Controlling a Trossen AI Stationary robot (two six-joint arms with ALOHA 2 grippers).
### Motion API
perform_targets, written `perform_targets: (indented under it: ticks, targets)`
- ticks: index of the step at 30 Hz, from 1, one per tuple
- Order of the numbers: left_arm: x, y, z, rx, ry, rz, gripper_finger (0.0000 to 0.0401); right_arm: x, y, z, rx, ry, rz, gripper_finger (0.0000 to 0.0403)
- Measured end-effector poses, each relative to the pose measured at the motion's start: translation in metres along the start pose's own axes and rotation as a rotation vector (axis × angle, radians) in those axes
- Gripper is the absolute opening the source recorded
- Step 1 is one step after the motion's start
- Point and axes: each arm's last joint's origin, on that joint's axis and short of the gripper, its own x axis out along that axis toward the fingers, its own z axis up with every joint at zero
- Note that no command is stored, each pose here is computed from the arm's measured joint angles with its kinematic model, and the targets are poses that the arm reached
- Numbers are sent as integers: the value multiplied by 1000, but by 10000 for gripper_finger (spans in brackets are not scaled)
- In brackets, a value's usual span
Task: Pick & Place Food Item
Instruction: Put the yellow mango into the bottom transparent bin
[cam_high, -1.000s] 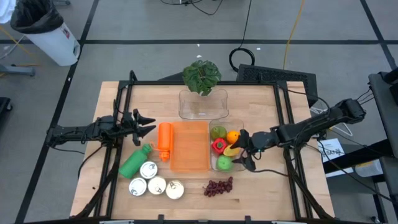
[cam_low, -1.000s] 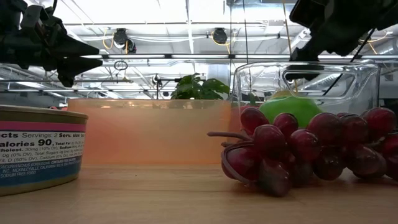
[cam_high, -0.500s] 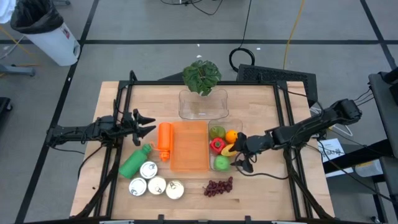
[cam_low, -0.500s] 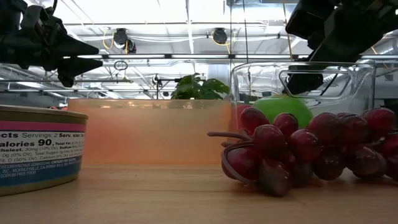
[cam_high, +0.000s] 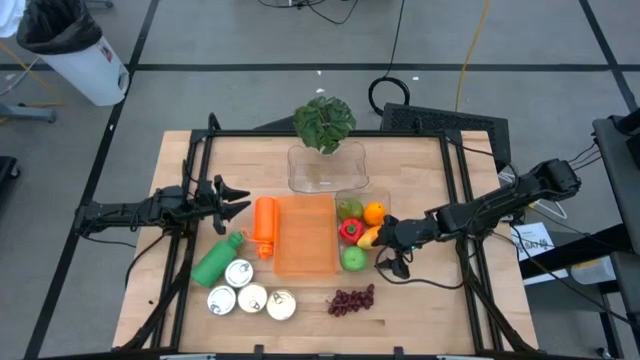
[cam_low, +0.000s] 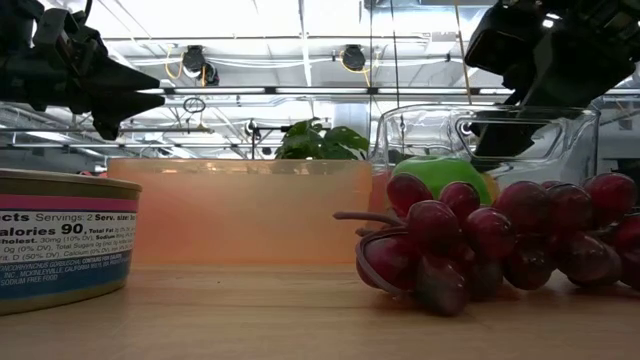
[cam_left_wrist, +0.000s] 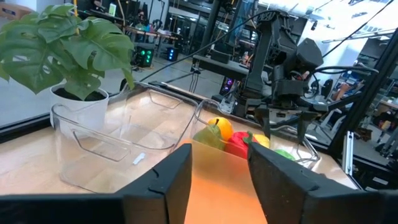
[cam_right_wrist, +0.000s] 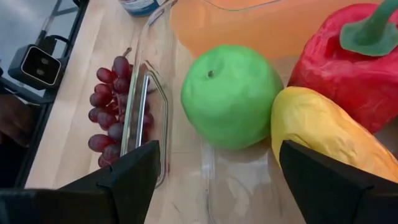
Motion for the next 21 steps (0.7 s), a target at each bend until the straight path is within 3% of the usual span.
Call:
perform_targets:
  ticks: [9,14,21]
  targets:
    - [0,0,0,0,0,0,170,-14,4,7,-16,-63,68,313]
    - [0,0,0,0,1,1,183,-18,0,10,-43,-126,-49,313]
    - [0,0,0,0,1,0,201,-10,-13,10,-17,-83,-87,313]
